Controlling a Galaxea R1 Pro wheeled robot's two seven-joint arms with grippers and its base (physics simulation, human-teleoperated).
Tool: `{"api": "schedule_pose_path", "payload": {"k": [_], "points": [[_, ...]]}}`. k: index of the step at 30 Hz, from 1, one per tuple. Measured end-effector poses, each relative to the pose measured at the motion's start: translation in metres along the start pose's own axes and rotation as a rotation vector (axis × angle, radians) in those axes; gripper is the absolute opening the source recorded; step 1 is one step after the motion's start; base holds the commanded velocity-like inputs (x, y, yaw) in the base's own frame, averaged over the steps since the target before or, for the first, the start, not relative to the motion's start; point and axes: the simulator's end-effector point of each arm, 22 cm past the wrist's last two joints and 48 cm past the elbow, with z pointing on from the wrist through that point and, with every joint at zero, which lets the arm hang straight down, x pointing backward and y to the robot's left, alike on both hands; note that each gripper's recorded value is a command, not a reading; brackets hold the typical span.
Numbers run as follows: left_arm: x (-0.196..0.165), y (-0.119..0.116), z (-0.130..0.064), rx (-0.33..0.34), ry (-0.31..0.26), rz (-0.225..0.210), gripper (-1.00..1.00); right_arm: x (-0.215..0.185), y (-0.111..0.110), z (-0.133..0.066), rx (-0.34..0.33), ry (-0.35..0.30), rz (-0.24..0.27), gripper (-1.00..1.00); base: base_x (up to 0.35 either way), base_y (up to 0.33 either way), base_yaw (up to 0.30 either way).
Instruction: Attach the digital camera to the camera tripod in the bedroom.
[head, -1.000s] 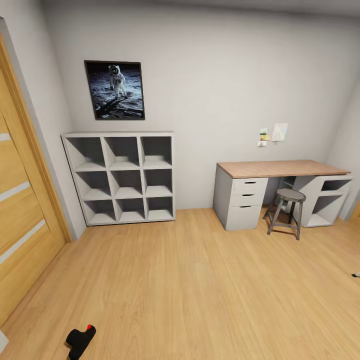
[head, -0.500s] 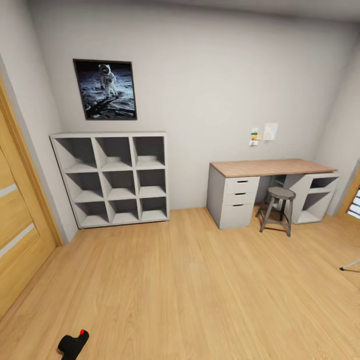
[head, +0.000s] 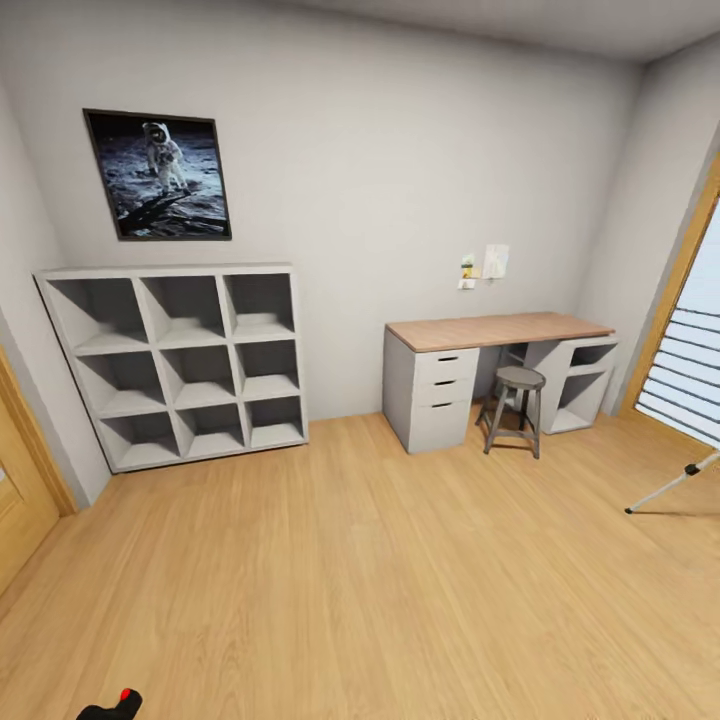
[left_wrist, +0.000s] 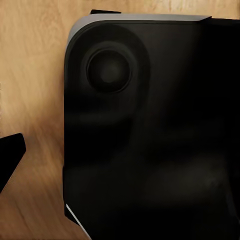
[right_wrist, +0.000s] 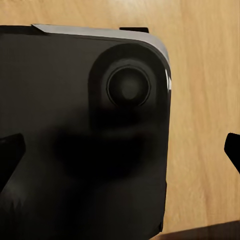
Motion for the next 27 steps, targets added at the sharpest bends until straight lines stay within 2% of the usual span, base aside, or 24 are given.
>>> {"api": "schedule_pose_path", "payload": {"k": [27], "points": [[0.0,0.0006,0.0,-0.001,0.0,-0.009,1.0,-0.0001,-0.0039,0.0,0.004,0.0,-0.008,1.0,0.0,0.0,-0.011]]}}
